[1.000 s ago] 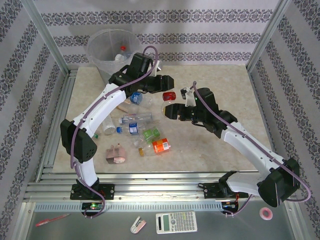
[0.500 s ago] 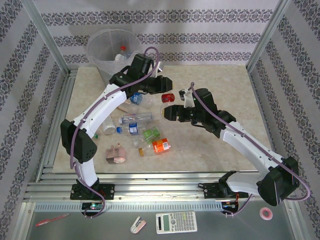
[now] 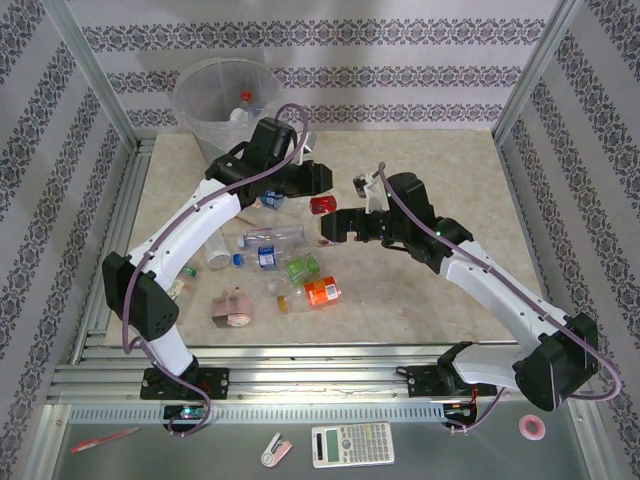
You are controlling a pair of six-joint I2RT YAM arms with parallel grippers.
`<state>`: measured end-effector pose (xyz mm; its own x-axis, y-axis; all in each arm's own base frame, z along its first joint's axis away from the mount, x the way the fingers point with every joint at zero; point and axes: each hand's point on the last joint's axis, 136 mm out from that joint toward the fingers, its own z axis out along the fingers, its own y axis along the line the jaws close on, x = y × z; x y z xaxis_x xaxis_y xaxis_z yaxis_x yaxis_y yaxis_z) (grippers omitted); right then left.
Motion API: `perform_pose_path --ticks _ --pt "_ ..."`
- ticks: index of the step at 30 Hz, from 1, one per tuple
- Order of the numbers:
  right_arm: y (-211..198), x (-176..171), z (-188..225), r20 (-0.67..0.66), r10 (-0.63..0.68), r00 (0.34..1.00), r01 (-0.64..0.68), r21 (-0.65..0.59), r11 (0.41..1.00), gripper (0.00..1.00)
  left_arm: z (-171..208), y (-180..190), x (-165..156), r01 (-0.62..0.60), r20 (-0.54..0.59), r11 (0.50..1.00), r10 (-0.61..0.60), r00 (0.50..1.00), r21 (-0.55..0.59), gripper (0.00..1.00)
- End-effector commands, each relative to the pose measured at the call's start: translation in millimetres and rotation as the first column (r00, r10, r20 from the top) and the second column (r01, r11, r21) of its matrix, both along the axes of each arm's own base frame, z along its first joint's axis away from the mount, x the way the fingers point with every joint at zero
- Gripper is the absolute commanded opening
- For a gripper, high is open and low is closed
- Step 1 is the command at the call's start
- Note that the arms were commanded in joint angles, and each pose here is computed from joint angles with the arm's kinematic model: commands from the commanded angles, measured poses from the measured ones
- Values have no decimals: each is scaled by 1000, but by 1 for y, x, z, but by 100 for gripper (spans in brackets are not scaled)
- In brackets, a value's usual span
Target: Throw the plastic bottles in the bin
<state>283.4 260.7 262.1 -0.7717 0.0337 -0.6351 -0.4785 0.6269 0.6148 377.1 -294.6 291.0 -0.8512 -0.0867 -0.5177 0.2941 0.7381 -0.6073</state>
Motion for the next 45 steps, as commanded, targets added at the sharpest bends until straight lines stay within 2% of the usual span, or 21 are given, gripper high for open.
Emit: perform_pose_path --ticks 1,11,21,34,45 --pt "-5 6 23 73 -8 997 7 19 1000 98 2 16 -9 -30 24 998 29 999 47 4" --pt "-21 18 26 52 -44 998 41 41 998 98 -23 62 -27 -158 -21 981 162 987 113 4" --pt "-27 27 23 19 -43 999 42 47 998 98 -53 133 -64 -323 -75 927 342 937 191 4" --pt "-20 37 25 -3 -7 1000 7 53 999 98 -76 203 -111 -492 -117 829 534 837 266 4" --pt "-23 39 15 -31 -13 999 14 41 999 98 -94 252 -137 -584 -163 713 677 718 390 4"
